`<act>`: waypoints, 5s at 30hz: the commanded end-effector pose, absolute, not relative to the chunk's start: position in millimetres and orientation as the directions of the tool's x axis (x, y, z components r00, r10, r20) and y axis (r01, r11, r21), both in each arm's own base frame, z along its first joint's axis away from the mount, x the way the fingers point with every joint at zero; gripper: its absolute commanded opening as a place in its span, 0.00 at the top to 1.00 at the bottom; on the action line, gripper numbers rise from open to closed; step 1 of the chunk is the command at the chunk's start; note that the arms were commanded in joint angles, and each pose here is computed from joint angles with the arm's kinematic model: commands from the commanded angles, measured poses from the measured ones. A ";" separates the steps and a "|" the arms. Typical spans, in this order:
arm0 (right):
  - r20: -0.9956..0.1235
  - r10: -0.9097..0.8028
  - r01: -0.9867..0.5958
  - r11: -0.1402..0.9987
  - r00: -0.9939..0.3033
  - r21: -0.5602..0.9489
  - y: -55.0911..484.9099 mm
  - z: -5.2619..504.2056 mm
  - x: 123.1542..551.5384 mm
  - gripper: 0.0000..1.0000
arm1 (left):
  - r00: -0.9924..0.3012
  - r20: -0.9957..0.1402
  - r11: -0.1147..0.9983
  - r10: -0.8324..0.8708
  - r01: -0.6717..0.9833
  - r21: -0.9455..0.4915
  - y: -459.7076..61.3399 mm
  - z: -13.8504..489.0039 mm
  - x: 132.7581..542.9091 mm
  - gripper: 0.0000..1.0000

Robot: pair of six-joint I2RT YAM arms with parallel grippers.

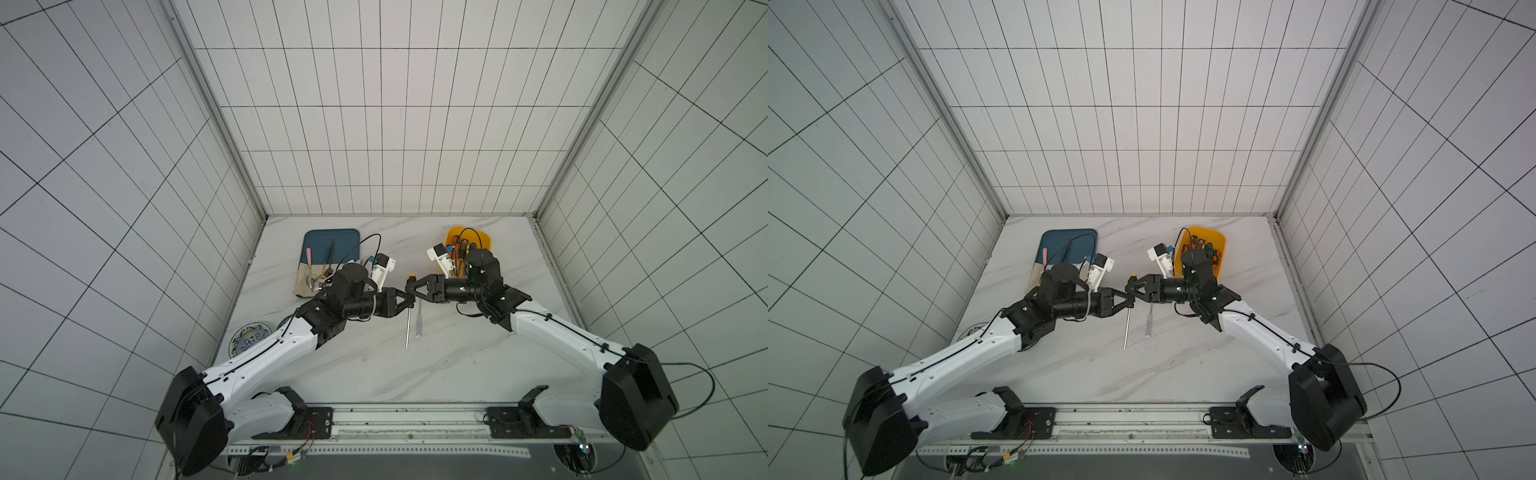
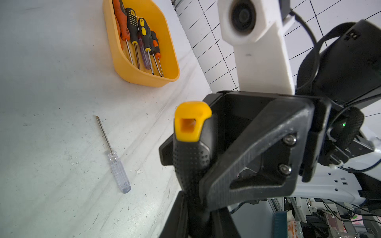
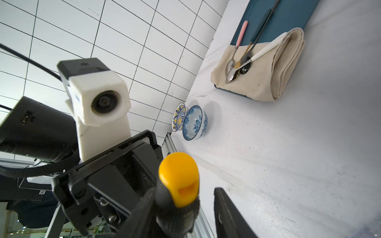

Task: Put the screwdriver on the desktop into the storage box
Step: Place the screwdriver in the storage box, then pick up the screwdriver from the center of the board.

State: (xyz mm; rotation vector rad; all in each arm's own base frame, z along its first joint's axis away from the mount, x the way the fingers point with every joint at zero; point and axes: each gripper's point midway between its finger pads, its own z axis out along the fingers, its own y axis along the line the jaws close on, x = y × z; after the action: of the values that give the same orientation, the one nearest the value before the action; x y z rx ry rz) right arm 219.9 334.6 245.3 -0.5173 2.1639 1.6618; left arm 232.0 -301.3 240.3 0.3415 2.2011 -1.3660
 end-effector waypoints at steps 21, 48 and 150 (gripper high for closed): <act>-0.560 0.040 -0.493 0.423 -0.828 0.760 309.5 266.9 276.2 0.94 | -0.831 -0.536 0.617 -0.147 0.347 -0.707 -266.8 223.6 239.6 0.46; -0.534 0.253 0.152 0.962 -0.807 0.227 122.4 145.7 522.7 0.93 | -0.858 -0.469 0.779 -0.209 0.143 -0.610 -209.9 181.0 220.8 0.42; -0.494 0.373 0.137 0.883 -0.785 0.448 107.4 127.9 263.7 0.54 | -0.917 -0.282 0.946 0.281 0.314 -0.079 -329.1 24.4 239.8 1.00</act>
State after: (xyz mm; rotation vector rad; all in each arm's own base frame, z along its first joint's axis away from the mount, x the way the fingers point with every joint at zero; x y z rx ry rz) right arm 270.2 101.8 133.3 0.3875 2.4509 0.4841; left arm 238.6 -337.5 21.0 0.4467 2.8507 -0.1996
